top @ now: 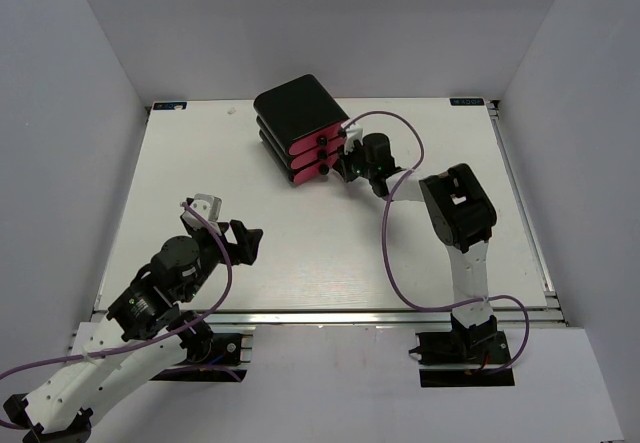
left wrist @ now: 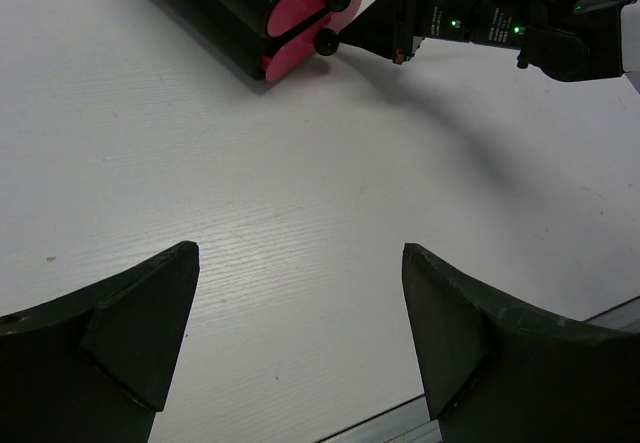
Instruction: Sort the legos into containers by color
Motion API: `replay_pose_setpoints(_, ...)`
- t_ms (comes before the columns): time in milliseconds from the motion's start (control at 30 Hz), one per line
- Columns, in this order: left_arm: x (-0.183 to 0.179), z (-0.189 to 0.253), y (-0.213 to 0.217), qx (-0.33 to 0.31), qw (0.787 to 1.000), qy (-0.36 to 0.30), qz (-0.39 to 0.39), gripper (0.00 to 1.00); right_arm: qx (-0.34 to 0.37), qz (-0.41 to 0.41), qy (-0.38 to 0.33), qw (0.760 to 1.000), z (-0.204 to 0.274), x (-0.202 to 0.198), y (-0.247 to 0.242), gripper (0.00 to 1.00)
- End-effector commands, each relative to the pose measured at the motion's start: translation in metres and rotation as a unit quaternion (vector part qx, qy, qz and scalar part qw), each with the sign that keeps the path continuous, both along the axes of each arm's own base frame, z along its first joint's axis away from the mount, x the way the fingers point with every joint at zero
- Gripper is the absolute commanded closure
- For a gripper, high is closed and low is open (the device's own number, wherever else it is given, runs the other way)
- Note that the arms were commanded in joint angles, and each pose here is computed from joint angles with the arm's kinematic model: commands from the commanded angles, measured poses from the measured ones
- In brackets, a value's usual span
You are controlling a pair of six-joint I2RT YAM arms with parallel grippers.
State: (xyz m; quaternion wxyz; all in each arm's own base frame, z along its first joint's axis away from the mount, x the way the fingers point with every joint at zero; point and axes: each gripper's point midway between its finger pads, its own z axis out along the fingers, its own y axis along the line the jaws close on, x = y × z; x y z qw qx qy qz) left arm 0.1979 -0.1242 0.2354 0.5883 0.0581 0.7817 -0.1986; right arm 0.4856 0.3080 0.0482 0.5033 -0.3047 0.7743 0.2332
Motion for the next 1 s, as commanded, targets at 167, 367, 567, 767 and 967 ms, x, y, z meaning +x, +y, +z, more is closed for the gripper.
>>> replay_pose_setpoints(167, 0.0, 0.003, 0.003, -0.004, 1.0, -0.008, 0.005, 0.08, 0.067, 0.004, 0.013, 0.998, 0.039, -0.007, 0.011, 1.0)
replay_pose_setpoints(367, 0.0, 0.003, 0.003, -0.004, 1.0, -0.009, 0.005, 0.08, 0.066, -0.003, 0.033, 0.997, 0.033, -0.014, 0.008, 1.0)
replay_pose_setpoints(567, -0.001, 0.005, 0.004, -0.008, 1.0, -0.012, 0.004, 0.08, 0.074, 0.001, 0.056, 0.996, 0.029, -0.015, 0.012, 1.0)
replay_pose_setpoints(767, -0.001, 0.004, 0.004, -0.007, 1.0, -0.012, 0.004, 0.08, 0.094, 0.003, 0.08, 0.992, 0.029, -0.012, 0.021, 1.0)
replay_pose_setpoints(967, 0.0, 0.004, 0.004, -0.004, 1.0, -0.012, 0.004, 0.08, 0.107, 0.002, 0.092, 0.99, 0.029, -0.009, 0.027, 1.0)
